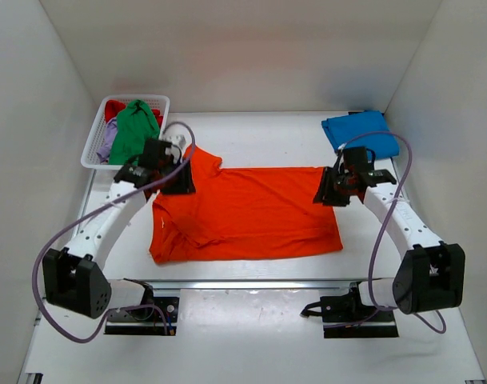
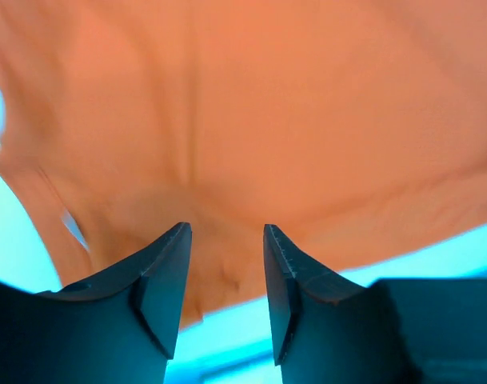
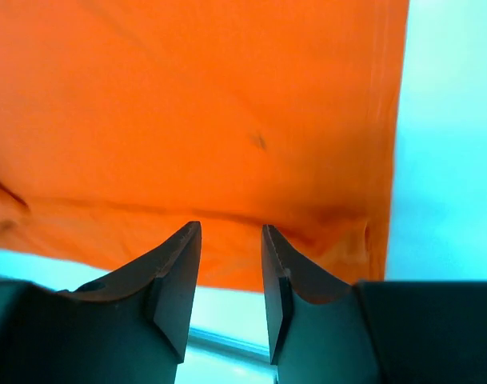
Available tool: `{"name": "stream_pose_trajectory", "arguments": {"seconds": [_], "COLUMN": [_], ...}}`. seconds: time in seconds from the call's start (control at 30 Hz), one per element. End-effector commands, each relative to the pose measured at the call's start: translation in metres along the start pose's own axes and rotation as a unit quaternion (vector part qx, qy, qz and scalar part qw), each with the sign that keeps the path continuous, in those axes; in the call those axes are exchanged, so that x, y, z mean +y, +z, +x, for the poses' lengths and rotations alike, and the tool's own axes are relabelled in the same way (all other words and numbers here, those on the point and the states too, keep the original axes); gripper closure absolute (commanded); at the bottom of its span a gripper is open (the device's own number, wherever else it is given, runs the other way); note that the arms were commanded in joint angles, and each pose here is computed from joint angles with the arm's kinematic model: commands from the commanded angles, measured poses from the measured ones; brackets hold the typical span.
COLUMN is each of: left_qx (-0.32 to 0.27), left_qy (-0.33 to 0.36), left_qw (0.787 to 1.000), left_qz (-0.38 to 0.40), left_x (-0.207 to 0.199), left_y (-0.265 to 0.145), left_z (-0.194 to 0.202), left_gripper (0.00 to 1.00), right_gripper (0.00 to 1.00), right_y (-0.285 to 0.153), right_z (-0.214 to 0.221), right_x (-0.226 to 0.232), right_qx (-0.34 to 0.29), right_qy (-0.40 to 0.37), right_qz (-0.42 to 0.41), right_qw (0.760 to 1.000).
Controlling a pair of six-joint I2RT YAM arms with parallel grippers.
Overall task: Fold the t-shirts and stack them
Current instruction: Fold the flattened tshirt in 1/3 of the way, then grap the side of the flattened tshirt furthest away from the robot with both arms
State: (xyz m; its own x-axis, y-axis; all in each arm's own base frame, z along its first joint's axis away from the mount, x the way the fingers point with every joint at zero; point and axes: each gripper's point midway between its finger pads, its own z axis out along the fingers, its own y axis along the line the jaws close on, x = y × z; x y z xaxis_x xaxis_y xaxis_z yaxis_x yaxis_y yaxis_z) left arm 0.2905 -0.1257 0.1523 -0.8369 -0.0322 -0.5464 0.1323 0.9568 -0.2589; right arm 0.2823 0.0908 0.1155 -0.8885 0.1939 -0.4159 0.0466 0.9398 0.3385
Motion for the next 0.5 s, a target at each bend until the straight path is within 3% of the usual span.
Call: {"name": "stream_pose_trajectory", "arguments": {"seconds": [0.0,0.27,0.47], "left_qx": [-0.052,-0.099,-0.068], "left_qy": [0.024,0.013,0.011], "left_qw": [0.998,0.991,0.993], "left_qz": [-0.019,-0.086,-0.100], "left_x": [0.007,0.049,0.075], "left_y": [-0.005,0.067,0.137], "left_z": [-0.056,-0.153,-0.173], "left_gripper": [0.47,0.43,0.41], "right_gripper": [0.66,0.67,0.65], "right_y": [-0.012,0.003,0.021], "right_z": [-0.043,-0.093,-0.121], "right_x": [0.005,0.023,0.010], "right_qx": [-0.065,-0.129,-0.149], "right_qy": [-0.013,-0.023,-0.010], "right_qz": [-0.001,-0.033,-0.030], "right_qw": [0.998,0.991,0.988]}}
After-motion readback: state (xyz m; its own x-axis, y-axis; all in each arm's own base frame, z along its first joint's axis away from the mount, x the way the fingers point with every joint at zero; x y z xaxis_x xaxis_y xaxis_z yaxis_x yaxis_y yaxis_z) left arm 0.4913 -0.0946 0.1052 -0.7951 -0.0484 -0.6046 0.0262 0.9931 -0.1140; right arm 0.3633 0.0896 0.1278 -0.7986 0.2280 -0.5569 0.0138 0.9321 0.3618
